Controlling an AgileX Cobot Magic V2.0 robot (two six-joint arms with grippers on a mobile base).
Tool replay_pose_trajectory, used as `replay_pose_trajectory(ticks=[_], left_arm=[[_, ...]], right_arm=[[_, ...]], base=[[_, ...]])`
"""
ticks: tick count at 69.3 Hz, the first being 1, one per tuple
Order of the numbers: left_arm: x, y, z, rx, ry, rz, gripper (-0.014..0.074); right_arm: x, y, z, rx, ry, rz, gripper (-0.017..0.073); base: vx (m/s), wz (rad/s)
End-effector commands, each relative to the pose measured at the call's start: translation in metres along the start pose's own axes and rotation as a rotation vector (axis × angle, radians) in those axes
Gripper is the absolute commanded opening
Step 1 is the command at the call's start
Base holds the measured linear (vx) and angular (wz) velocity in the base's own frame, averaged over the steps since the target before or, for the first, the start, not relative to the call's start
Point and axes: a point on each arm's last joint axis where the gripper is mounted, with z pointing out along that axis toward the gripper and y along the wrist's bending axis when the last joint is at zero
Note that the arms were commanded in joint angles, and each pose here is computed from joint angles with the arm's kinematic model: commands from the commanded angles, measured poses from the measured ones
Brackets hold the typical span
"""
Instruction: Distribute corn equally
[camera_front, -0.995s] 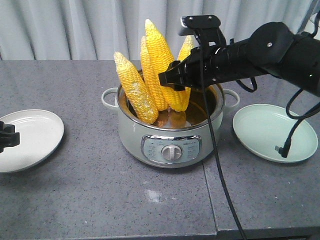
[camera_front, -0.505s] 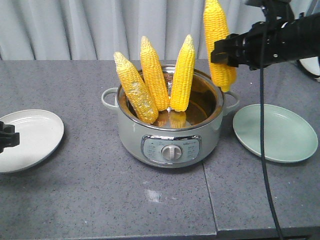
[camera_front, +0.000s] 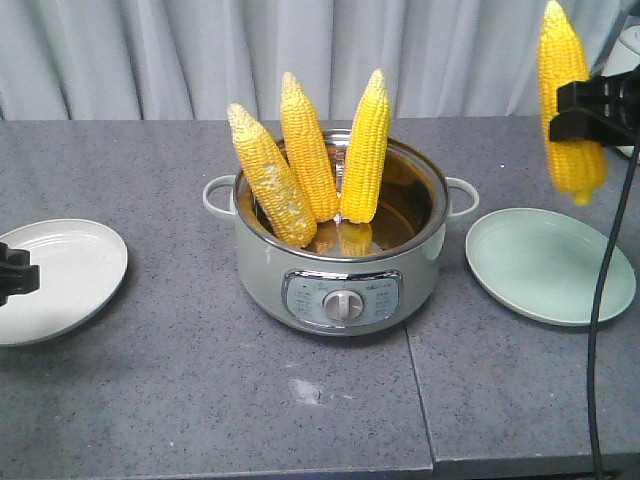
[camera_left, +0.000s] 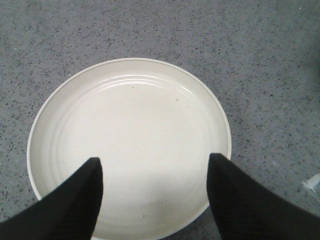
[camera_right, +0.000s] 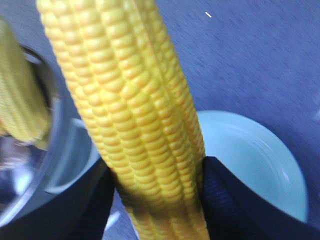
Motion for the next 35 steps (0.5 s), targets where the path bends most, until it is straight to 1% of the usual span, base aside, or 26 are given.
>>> replay_pose_trajectory(ticks=[1, 8, 21, 35], left_arm=[[-0.016, -0.003, -0.008, 0.014, -0.102, -0.005, 0.0443], [-0.016, -0.003, -0.008, 0.014, -0.102, -0.005, 0.0443], [-0.016, -0.003, -0.008, 0.014, -0.102, -0.005, 0.0443], [-0.016, -0.003, -0.008, 0.014, -0.102, -0.005, 0.0443]], right_arm=[[-0.005, -0.003, -0.022, 0.062, -0.061, 0.009, 0.0179], [0.005, -0.009, -0.013, 0.097, -0.015, 0.018, 0.0181], [0.031, -0.015, 0.009, 0.102, 0.053, 0.047, 0.0183], [0.048, -0.013, 0.005, 0.106, 0.066, 0.049, 0.0184]], base=[[0.00, 0.00], [0.00, 0.00], [0.00, 0.00], [0.00, 0.00]])
